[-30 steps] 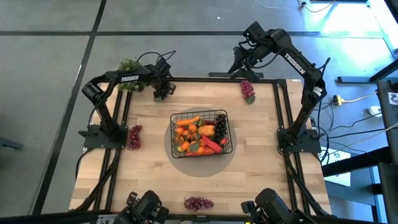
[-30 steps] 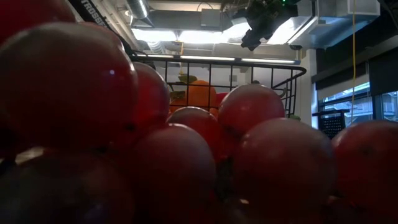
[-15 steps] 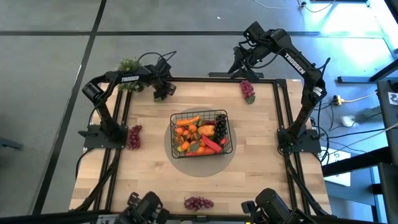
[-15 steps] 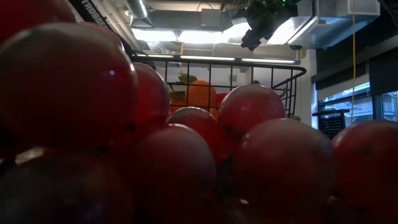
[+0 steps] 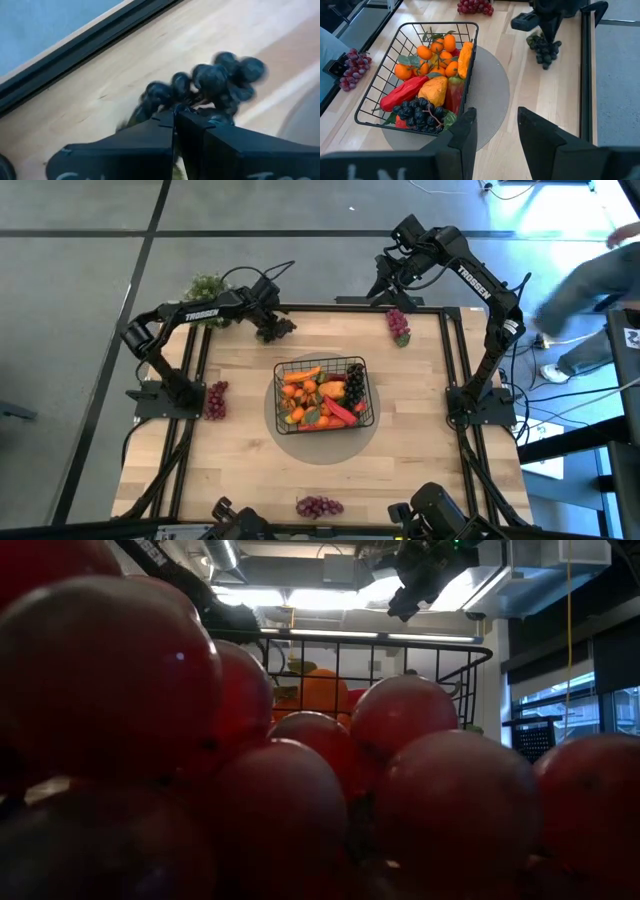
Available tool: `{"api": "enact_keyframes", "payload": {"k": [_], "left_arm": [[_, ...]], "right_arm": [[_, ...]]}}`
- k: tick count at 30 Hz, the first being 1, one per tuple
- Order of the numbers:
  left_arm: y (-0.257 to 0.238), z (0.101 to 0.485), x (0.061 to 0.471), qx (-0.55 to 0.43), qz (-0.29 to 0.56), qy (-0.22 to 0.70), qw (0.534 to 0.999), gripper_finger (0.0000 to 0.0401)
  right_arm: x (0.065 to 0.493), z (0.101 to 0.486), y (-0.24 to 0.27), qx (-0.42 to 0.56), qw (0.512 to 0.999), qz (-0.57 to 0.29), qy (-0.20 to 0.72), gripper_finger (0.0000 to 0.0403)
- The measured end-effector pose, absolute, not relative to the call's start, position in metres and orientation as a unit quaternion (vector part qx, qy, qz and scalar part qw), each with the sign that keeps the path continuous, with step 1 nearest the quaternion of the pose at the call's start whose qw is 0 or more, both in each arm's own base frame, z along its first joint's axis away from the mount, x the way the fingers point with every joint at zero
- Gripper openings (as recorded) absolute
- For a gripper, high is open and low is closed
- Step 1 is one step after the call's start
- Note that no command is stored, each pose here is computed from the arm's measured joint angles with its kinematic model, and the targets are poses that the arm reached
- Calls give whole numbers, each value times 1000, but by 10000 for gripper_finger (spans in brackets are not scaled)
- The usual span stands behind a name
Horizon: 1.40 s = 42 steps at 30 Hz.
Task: Build produce basket
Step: Put the dark blue grape into the basket
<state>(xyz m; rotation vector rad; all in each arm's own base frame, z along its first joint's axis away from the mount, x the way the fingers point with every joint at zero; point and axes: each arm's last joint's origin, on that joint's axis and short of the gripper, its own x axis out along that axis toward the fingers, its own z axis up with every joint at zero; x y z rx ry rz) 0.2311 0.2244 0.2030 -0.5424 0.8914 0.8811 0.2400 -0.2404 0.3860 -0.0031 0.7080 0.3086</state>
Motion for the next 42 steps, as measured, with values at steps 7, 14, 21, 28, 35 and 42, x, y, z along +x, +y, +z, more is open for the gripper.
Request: {"api": "enact_keyframes", "payload": {"k": [7,14,21,28,35,42], "left_arm": [[204,230,236,-211,382,387,812,0],[180,266,232,-165,361,345,851,0],[143,304,226,-87,303,303,899,0],[102,332,220,-38,240,254,936,0],[68,347,220,-17,179,216,960,0],[50,338,233,-12,137,240,961,0]], "right_arm": [[240,386,-240,-2,926,151,345,129],[240,386,-240,-2,926,151,345,129],[240,386,-240,-3,926,151,345,129],[240,386,-240,-3,926,151,345,129],[240,386,-240,-5,926,152,345,129],[240,386,-240,-5,926,152,345,129]]}}
